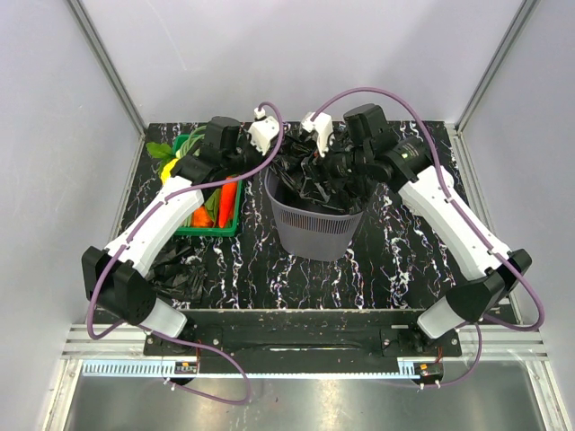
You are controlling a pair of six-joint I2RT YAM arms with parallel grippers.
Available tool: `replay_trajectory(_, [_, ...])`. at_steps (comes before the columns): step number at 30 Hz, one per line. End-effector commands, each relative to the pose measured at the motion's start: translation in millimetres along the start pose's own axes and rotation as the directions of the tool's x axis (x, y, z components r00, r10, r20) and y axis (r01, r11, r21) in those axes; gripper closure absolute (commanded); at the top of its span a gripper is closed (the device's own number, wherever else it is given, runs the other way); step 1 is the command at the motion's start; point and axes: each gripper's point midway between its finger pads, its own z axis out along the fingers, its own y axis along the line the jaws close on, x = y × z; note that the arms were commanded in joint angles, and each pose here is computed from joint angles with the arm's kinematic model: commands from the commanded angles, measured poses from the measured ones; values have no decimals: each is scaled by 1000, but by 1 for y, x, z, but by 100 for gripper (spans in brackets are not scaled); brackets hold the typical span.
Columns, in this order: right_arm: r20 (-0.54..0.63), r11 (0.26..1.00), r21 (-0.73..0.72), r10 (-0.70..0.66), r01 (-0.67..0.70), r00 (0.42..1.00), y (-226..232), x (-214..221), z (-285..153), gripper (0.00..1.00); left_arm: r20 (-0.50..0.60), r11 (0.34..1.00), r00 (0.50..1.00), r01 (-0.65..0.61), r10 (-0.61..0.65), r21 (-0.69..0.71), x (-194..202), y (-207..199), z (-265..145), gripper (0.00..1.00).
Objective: Put the trash bags into the trash bin
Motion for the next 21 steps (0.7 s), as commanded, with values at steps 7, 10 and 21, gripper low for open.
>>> replay_trajectory(7, [7,998,-63,10,-10,1000,10,-1,15,33,104,1000,994,-7,10,-27,-29,5,-12,99])
replay_trajectory(10, [6,997,-79,10,-10,1000,15,-1,16,37,101,1000,995,-9,12,-26,-28,4,-11,99])
replay_trajectory(21, [12,997,-80,-9,10,1000,18,-5,10,80,105,1000,994,-7,10,-29,-30,5,-11,99])
